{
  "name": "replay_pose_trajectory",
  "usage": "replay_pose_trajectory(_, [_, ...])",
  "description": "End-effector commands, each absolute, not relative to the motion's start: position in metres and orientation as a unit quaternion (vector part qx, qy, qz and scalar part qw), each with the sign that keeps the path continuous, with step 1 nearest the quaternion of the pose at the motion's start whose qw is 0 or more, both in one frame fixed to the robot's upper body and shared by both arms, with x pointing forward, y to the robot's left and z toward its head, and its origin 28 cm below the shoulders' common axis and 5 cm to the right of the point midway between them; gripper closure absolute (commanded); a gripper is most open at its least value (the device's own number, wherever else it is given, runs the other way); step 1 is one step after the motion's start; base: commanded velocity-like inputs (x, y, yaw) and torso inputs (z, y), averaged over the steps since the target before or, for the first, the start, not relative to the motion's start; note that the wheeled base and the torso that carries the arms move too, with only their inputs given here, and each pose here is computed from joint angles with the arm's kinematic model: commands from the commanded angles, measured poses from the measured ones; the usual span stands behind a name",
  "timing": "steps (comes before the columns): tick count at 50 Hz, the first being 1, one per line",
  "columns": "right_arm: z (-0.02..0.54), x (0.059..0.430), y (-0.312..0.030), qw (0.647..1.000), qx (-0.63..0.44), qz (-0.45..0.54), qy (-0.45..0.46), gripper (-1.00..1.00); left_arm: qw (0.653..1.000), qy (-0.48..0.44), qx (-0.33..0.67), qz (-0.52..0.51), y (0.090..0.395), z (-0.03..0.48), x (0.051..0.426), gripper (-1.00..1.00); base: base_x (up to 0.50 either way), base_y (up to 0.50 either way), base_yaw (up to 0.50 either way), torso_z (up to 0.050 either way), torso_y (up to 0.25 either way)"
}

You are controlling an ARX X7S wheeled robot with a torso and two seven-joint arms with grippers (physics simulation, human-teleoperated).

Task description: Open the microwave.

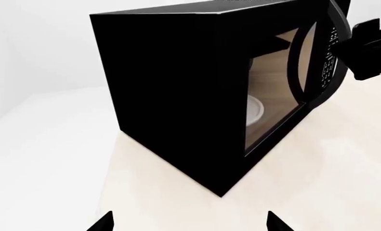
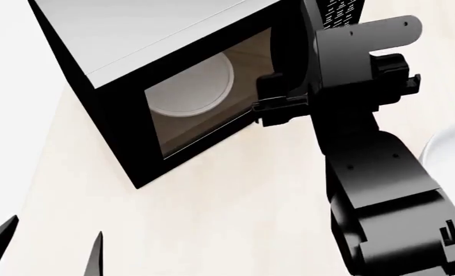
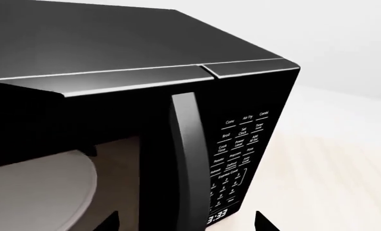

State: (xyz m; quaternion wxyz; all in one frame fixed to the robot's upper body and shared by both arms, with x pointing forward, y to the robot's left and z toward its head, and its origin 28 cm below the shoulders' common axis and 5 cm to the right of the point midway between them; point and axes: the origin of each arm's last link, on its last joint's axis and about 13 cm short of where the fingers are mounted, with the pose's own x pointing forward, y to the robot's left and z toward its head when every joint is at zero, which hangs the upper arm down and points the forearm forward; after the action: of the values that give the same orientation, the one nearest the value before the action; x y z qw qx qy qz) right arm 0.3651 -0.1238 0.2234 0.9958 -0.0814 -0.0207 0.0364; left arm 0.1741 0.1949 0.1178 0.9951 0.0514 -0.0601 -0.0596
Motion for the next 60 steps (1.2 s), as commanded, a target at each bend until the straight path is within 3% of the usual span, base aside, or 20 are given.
replay_pose_trajectory(1, [0.224,0.375,-0.124,0.996,-0.082,0.03,-0.013,-1.0,0.995,-0.062,0.05,-0.058,0.196,0.119,0.174,-1.0,0.0,0.0,0.0,0.0,0.0])
replay_pose_trajectory(47, [0.215,0.4,-0.121,0.995,-0.097,0.021,0.007,-1.0,0.995,-0.061,0.052,-0.062,0.194,0.118,0.173,-1.0,0.0,0.0,0.0,0.0,0.0])
replay_pose_trajectory(48, [0.214,0.4,-0.121,0.995,-0.098,0.022,0.007,1.0,0.995,-0.062,0.052,-0.062,0.194,0.118,0.173,-1.0,0.0,0.0,0.0,0.0,0.0])
replay_pose_trajectory(60, [0.217,0.381,-0.124,0.996,-0.083,0.029,-0.01,1.0,0.995,-0.062,0.054,-0.064,0.193,0.117,0.172,-1.0,0.0,0.0,0.0,0.0,0.0])
